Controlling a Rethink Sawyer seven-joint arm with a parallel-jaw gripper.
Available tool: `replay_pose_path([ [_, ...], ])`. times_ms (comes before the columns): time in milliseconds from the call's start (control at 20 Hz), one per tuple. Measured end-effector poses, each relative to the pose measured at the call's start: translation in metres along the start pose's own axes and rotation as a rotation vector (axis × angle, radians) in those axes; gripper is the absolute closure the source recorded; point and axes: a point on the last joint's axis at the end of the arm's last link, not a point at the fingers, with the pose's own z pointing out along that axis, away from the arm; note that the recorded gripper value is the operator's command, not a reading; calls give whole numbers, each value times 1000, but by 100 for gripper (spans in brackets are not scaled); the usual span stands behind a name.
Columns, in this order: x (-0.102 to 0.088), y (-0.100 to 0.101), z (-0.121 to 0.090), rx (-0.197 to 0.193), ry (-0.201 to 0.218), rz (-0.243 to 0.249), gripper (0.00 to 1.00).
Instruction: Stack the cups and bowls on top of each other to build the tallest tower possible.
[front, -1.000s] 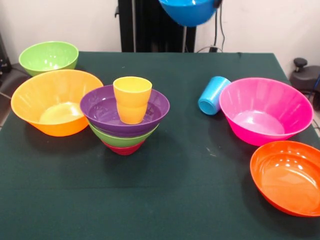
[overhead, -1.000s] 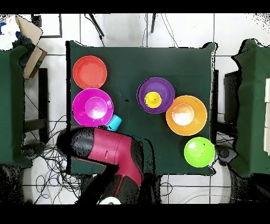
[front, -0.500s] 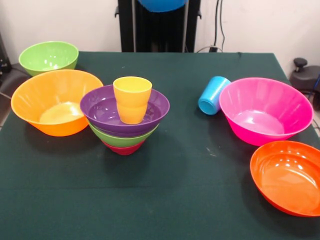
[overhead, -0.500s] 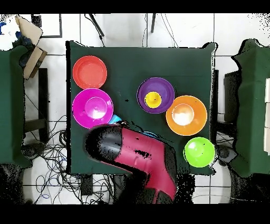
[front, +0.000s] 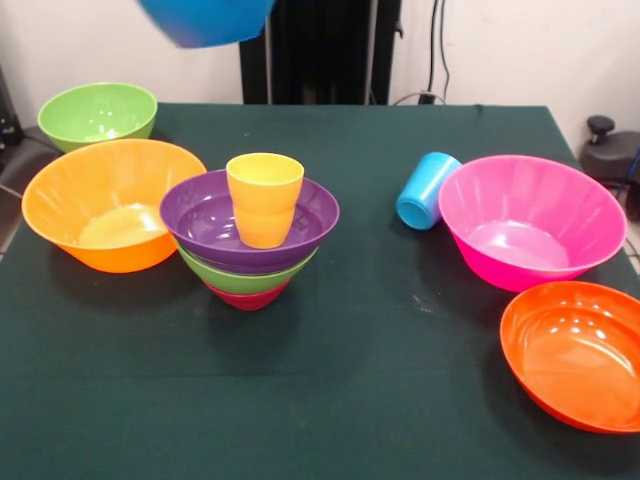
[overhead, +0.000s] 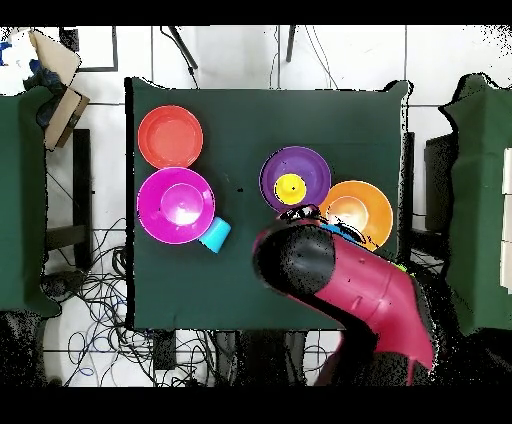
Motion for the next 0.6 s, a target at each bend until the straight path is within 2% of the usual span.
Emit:
replay_pose_path([
  [200, -18, -4, 11, -18, -1, 10, 100],
  [600, -12, 8, 20, -33, 16, -47, 100],
])
